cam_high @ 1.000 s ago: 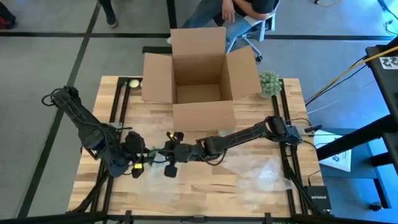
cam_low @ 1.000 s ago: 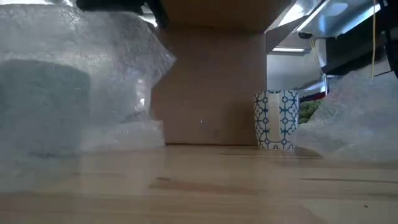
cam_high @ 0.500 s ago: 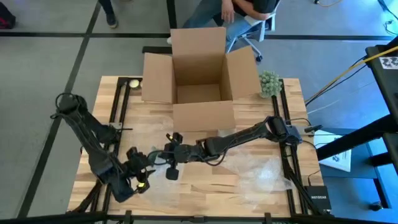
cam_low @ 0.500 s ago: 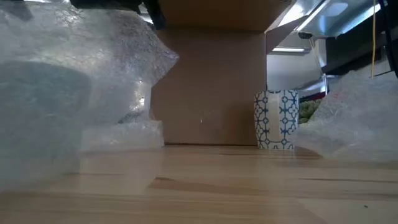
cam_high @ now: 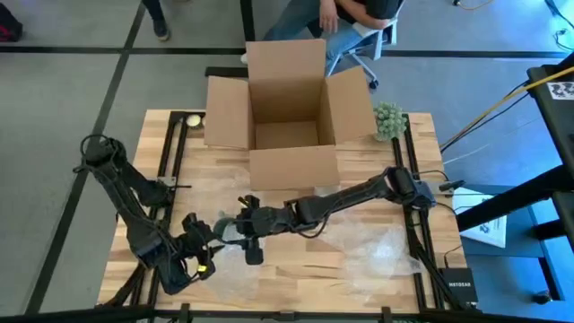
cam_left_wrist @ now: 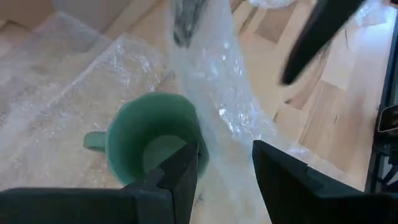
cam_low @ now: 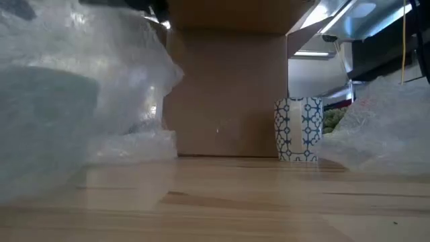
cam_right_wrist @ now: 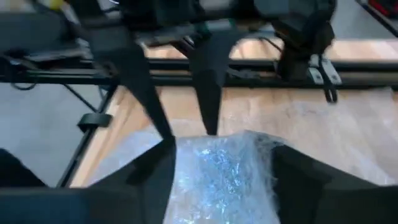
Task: Wrap mug
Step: Wrap the green mug with bubble wrap
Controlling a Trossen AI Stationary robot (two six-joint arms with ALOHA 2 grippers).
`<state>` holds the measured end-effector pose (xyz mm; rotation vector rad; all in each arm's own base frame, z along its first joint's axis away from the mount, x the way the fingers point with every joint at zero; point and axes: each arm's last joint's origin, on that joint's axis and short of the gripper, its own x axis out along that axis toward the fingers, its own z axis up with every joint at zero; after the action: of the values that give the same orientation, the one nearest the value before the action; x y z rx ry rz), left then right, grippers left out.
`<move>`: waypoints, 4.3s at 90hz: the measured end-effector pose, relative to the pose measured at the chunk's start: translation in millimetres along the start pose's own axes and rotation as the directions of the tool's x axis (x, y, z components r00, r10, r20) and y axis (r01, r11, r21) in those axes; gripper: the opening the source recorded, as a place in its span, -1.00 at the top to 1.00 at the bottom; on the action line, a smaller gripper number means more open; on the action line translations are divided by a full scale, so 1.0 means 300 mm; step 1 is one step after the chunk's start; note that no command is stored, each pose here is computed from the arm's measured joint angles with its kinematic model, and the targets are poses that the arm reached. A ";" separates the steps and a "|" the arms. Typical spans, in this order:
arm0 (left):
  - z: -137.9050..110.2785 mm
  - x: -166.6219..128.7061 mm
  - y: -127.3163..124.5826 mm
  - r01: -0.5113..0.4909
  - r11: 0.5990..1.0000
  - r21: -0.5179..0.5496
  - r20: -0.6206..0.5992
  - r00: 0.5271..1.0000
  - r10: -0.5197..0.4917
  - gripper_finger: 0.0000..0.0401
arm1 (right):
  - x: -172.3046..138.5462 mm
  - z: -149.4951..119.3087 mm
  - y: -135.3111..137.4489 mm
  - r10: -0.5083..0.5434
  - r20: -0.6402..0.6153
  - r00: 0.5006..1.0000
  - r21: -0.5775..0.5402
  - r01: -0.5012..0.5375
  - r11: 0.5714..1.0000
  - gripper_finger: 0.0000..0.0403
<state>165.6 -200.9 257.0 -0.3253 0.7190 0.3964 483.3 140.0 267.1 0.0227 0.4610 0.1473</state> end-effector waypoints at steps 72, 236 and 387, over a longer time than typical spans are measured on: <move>-0.007 -0.020 -0.005 0.031 1.000 0.001 -0.005 0.999 -0.031 0.32 | -0.138 -0.213 0.330 0.113 -0.411 0.904 -0.353 -0.272 0.895 -0.22; 0.042 -0.034 -0.017 0.051 0.999 0.010 0.030 0.998 -0.052 0.32 | 0.058 -0.113 0.239 -0.017 -0.383 0.924 -0.423 -0.159 0.892 0.99; 0.066 0.023 0.051 -0.059 0.998 -0.036 -0.012 0.998 0.059 0.32 | 0.131 -0.118 -0.152 -0.366 -0.367 0.855 -0.092 0.359 0.929 1.00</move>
<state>174.5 -177.6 264.0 -0.3412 0.7341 0.4642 508.6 100.3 215.6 -0.1160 0.8433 -0.2231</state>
